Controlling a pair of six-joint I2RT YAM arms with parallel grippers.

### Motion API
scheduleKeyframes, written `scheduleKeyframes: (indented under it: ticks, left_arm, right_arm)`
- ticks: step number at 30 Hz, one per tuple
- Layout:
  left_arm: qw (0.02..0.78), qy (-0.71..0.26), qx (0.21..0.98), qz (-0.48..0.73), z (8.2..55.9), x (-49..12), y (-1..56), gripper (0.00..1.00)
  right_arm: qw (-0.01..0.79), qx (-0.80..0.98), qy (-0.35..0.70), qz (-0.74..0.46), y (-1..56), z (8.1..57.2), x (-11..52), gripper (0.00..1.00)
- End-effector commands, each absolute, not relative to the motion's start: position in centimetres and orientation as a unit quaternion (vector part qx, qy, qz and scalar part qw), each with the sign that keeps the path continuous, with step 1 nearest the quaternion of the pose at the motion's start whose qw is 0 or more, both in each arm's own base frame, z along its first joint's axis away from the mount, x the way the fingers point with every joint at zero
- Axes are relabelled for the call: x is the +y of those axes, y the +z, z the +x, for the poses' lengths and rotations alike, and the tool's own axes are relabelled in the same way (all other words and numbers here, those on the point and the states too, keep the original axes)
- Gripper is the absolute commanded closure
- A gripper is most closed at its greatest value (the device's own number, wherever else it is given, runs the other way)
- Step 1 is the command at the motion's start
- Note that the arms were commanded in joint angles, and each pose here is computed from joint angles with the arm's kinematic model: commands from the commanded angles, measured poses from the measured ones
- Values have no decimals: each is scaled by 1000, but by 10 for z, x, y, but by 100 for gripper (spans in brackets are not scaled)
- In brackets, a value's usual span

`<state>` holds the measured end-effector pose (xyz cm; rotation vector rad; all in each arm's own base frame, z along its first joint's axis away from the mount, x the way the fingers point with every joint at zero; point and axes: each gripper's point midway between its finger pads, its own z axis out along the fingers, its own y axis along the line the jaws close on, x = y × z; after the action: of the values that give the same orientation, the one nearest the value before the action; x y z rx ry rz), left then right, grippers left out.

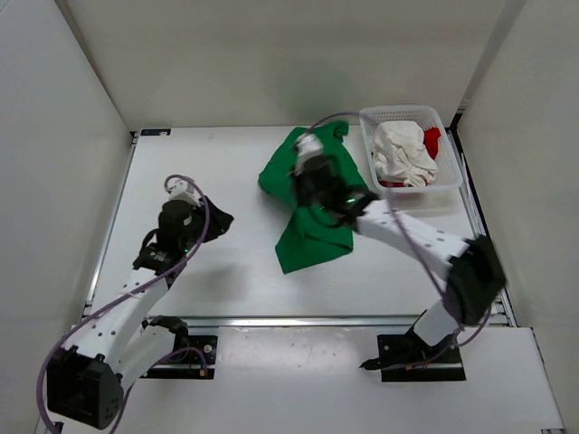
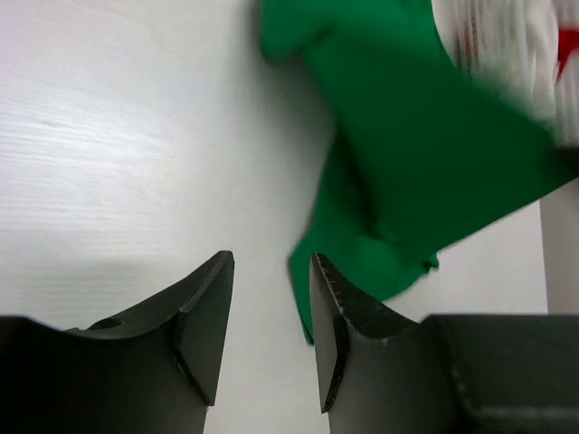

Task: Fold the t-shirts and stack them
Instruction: Flatten out the tshirt

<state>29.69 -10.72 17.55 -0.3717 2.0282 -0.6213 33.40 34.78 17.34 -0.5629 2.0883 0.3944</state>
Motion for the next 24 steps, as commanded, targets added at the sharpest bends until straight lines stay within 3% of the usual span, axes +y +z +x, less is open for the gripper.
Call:
scheduleKeyframes:
  ticks: [1,5,12,24]
  left_arm:
    - [456,-255,844,-122,290,-143,155,50]
    - [416,-248,871,-86,280,-178,124,49]
    - [355,-228,906,-20,248,-233,70,47]
    - [320,-230,918,-51,215,-267,31,47]
  right_arm:
    - [536,810,215,-99,270,359,269,100]
    - [548,802,238,-9,272,358,190,100]
    - [562,786,249,74,260,336,119,100]
    - [564,784,251,75,254,328,114,100]
